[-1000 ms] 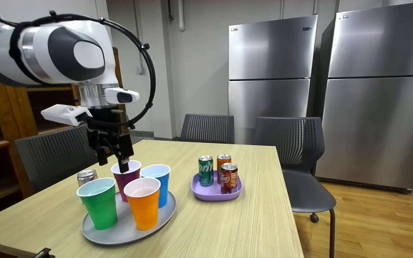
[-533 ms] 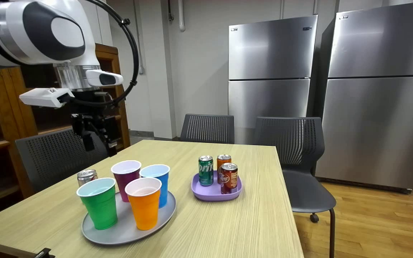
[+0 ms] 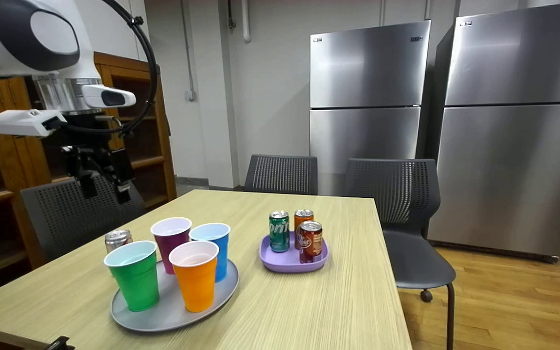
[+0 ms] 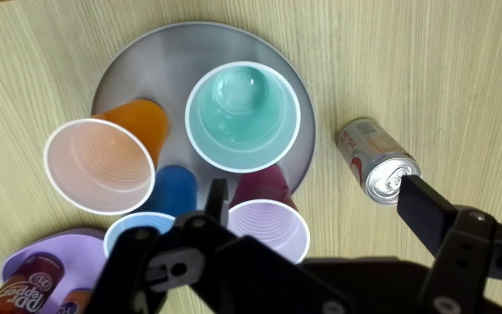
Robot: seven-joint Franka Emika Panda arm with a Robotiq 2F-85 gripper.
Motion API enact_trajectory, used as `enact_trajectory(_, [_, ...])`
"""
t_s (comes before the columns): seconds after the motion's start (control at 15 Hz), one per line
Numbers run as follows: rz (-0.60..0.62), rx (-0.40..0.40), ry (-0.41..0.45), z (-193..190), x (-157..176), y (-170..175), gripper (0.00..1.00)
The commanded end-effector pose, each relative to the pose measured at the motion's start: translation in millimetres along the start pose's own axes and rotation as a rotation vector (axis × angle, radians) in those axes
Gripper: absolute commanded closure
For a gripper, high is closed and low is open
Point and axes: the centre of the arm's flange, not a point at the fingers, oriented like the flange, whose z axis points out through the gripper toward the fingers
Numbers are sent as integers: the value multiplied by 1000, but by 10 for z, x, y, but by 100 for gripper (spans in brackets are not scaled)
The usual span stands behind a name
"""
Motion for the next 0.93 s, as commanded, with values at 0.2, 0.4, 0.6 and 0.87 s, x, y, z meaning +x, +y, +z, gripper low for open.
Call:
enact_trajectory(0.2, [-44,50,26,-107,-71,-489,0])
enact_trajectory(0.4, [-59,39,16,-83,-96,-398,0])
enact_trajectory(0.6, [-70,36,16,-61,-95,-439,0])
enact_trajectory(0.87, [-109,50,2,93,-55,-537,0])
